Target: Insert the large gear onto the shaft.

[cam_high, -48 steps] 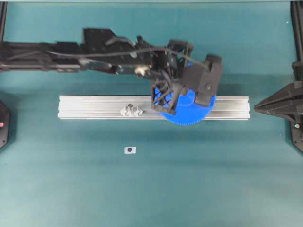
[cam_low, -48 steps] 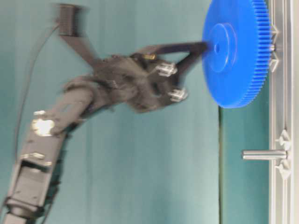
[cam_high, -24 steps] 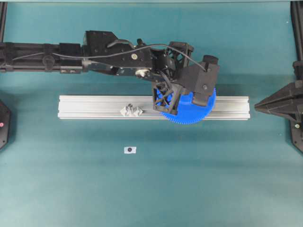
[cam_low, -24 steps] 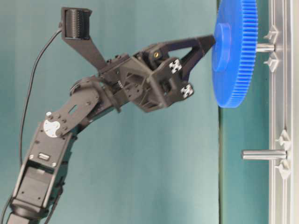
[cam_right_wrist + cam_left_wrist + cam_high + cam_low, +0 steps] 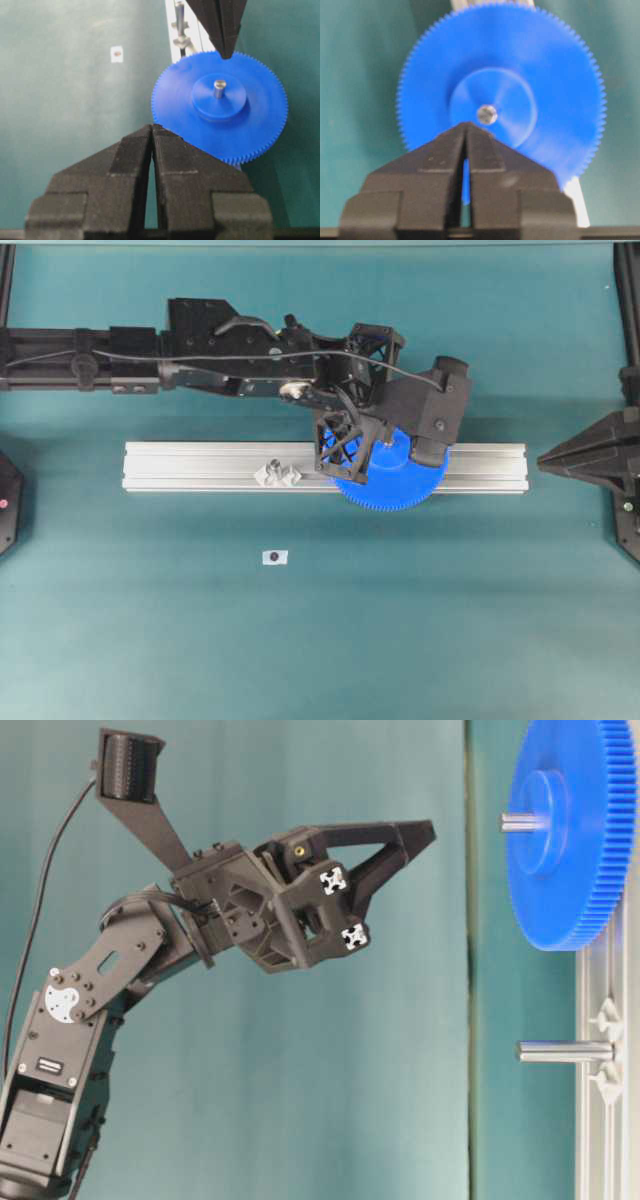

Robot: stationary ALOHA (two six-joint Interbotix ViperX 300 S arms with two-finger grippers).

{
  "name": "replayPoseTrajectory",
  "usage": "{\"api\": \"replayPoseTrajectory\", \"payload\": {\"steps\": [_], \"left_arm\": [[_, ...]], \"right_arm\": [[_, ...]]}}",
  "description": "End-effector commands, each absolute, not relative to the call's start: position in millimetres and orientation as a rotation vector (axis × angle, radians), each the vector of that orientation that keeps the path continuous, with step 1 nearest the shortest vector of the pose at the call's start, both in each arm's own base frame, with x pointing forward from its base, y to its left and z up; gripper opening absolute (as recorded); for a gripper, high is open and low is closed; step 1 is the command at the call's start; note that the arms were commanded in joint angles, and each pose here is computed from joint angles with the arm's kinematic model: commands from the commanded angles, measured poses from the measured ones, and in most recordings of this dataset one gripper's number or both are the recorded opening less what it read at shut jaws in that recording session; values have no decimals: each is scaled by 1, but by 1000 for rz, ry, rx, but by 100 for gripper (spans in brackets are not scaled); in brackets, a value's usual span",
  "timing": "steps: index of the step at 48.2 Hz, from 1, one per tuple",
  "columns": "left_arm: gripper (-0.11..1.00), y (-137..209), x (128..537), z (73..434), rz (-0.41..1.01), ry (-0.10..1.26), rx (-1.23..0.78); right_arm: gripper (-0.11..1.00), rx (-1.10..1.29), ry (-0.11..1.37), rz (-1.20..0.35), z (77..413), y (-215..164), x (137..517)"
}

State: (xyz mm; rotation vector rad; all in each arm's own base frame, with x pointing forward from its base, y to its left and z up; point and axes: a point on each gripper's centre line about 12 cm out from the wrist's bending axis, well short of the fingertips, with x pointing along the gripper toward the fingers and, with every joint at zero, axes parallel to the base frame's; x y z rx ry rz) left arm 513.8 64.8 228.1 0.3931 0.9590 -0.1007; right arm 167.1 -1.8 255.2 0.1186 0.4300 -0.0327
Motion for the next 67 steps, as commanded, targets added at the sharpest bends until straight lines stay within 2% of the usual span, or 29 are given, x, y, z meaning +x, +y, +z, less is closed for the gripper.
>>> {"api": "replayPoseTrajectory", "payload": {"steps": [1, 13, 41, 52, 67], "left_arm": [[-1, 64, 515, 249, -88, 908, 402], [-1, 63, 504, 252, -91, 928, 395], [-1, 47, 427, 309, -77, 819, 409], [-1, 28, 401, 308, -67, 720, 365], [-1, 19, 383, 303, -44, 689, 271]], "right_arm": [[11, 130, 416, -37, 259, -2, 169], [11, 131, 416, -37, 259, -2, 169], [11, 133, 410, -36, 260, -2, 165], [11, 171, 409, -44, 255, -2, 162], [11, 202, 405, -54, 253, -2, 161]]}}
